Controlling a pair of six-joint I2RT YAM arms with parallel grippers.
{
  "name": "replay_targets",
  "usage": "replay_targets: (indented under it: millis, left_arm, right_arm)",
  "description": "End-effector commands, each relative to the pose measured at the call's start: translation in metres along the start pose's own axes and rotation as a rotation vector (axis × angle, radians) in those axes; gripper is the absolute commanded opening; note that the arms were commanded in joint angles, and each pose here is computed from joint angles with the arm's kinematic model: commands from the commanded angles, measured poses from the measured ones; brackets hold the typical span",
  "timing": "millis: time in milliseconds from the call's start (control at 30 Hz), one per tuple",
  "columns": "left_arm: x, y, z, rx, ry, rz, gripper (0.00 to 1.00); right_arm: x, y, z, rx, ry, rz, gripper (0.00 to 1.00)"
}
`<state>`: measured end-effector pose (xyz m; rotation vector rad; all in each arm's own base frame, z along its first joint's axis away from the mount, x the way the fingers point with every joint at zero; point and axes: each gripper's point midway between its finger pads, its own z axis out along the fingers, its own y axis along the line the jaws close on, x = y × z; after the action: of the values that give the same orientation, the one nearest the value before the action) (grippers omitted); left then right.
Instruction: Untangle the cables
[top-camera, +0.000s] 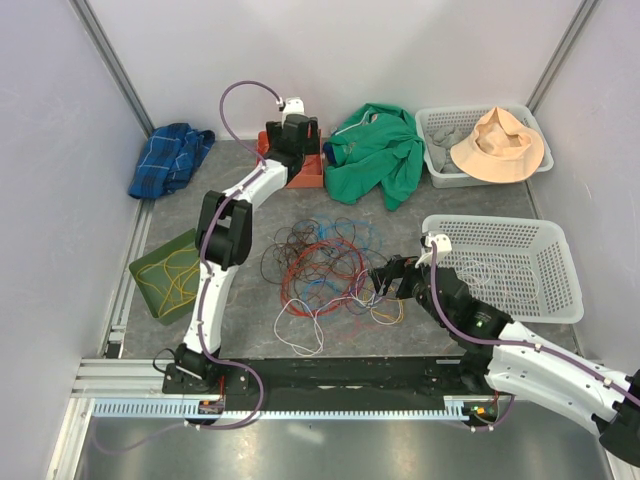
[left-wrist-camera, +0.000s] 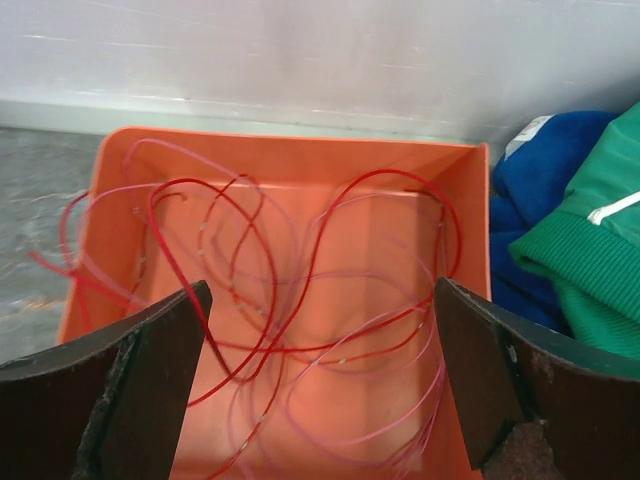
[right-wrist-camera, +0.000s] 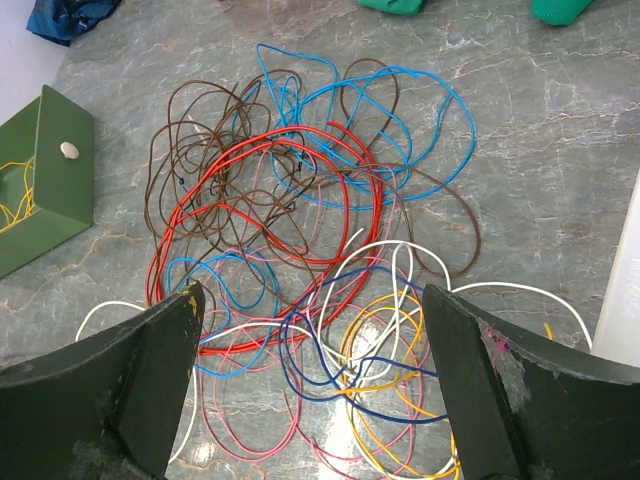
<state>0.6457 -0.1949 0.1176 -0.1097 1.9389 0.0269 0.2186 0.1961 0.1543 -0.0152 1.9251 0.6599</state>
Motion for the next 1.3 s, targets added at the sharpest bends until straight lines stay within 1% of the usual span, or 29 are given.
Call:
replay_targets:
  millis: [0, 167, 200, 233, 267, 333, 433, 467, 500, 533, 567, 600, 633, 667, 733, 767, 800, 833, 867, 900, 933, 967, 1000, 1033, 1067, 1100, 1133, 1167, 1267]
  left_arm:
    - [-0.078, 0.008, -0.053, -0.034, -0.093, -0.039, 1.00]
    - [-0.100, 0.016, -0.099, -0.097, -0.135, -0.080, 1.00]
    - [-0.094, 0.014, -0.106, -0.100, -0.127, -0.079, 1.00]
    - [-0.110, 0.016, -0.122, -0.102, -0.156, -0.100, 1.00]
    - [-0.105, 0.021, -0.128, -0.130, -0.150, -0.097, 1.00]
    - [-0.118, 0.020, -0.148, -0.124, -0.172, -0.129, 1.00]
    - [-0.116, 0.019, -0.171, -0.116, -0.147, -0.125, 1.00]
    - [-0.109, 0.019, -0.178, -0.114, -0.122, -0.127, 1.00]
    - [-0.104, 0.008, -0.189, -0.086, -0.106, -0.174, 1.00]
    - [-0.095, 0.003, -0.201, -0.064, -0.070, -0.182, 1.00]
    - [-0.083, -0.003, -0.217, -0.011, -0.039, -0.198, 1.00]
    - [-0.074, -0.021, -0.236, 0.045, -0.022, -0.231, 1.00]
    - [-0.063, -0.026, -0.247, 0.066, -0.005, -0.241, 0.99]
    - [-0.046, -0.025, -0.263, 0.090, 0.021, -0.244, 1.00]
    - [-0.023, -0.035, -0.283, 0.133, 0.065, -0.287, 1.00]
    - [0.004, -0.033, -0.290, 0.146, 0.116, -0.279, 1.00]
    - [0.003, -0.037, -0.306, 0.185, 0.120, -0.314, 1.00]
    - [0.009, -0.037, -0.315, 0.203, 0.132, -0.314, 1.00]
    - [0.028, -0.030, -0.320, 0.192, 0.161, -0.299, 1.00]
    - [0.023, -0.029, -0.339, 0.221, 0.147, -0.314, 1.00]
    - [0.026, -0.024, -0.347, 0.220, 0.148, -0.318, 1.00]
    - [0.043, -0.014, -0.352, 0.198, 0.163, -0.307, 1.00]
    - [0.048, -0.017, -0.370, 0.232, 0.165, -0.325, 1.00]
    - [0.038, -0.012, -0.390, 0.268, 0.128, -0.361, 1.00]
    - [0.051, 0.003, -0.396, 0.230, 0.100, -0.358, 1.00]
    - [0.057, -0.003, -0.413, 0.271, 0.105, -0.392, 1.00]
    - [0.050, 0.004, -0.426, 0.304, 0.085, -0.443, 1.00]
    - [0.065, 0.009, -0.428, 0.304, 0.098, -0.438, 1.00]
    - [0.084, 0.013, -0.435, 0.332, 0.149, -0.453, 1.00]
  right_arm:
    - [-0.006, 0.007, 0.000, -0.032, -0.022, 0.027, 0.98]
    - [-0.017, 0.012, -0.004, -0.046, -0.051, 0.021, 0.98]
    - [-0.020, 0.013, -0.005, -0.048, -0.055, 0.018, 0.98]
    - [-0.022, 0.014, -0.006, -0.049, -0.059, 0.018, 0.98]
    - [-0.025, 0.015, -0.007, -0.057, -0.068, 0.021, 0.98]
    - [-0.029, 0.016, -0.008, -0.060, -0.078, 0.026, 0.98]
    - [-0.024, 0.013, -0.011, -0.050, -0.062, 0.027, 0.98]
    - [-0.024, 0.012, -0.010, -0.048, -0.062, 0.027, 0.98]
    - [-0.023, 0.014, -0.009, -0.056, -0.058, 0.022, 0.98]
    - [-0.024, 0.016, -0.008, -0.063, -0.054, 0.008, 0.98]
    - [-0.018, 0.016, -0.003, -0.054, -0.024, -0.012, 0.98]
    - [-0.021, 0.021, -0.001, -0.062, -0.016, -0.022, 0.98]
    - [-0.018, 0.027, 0.001, -0.081, 0.010, -0.035, 0.98]
    - [-0.009, 0.027, 0.008, -0.073, 0.052, -0.059, 0.98]
    - [-0.001, 0.032, 0.016, -0.083, 0.102, -0.074, 0.98]
    - [0.002, 0.034, 0.018, -0.085, 0.114, -0.077, 0.98]
    - [0.005, 0.033, 0.020, -0.084, 0.123, -0.084, 0.98]
    - [0.008, 0.032, 0.022, -0.076, 0.134, -0.091, 0.98]
    - [0.010, 0.029, 0.026, -0.058, 0.142, -0.109, 0.98]
    - [0.011, 0.026, 0.028, -0.044, 0.143, -0.120, 0.98]
    - [0.012, 0.022, 0.031, -0.022, 0.143, -0.132, 0.98]
    - [0.008, 0.020, 0.033, -0.001, 0.128, -0.138, 0.98]
    - [0.006, 0.017, 0.033, 0.015, 0.122, -0.143, 0.98]
    - [0.004, 0.015, 0.034, 0.032, 0.117, -0.144, 0.98]
    - [-0.001, 0.014, 0.035, 0.049, 0.098, -0.140, 0.98]
    - [-0.004, 0.015, 0.035, 0.052, 0.087, -0.131, 0.98]
    - [-0.009, 0.015, 0.035, 0.058, 0.072, -0.121, 0.98]
    - [-0.015, 0.017, 0.036, 0.062, 0.058, -0.115, 0.98]
    - [-0.024, 0.018, 0.040, 0.089, 0.032, -0.111, 0.98]
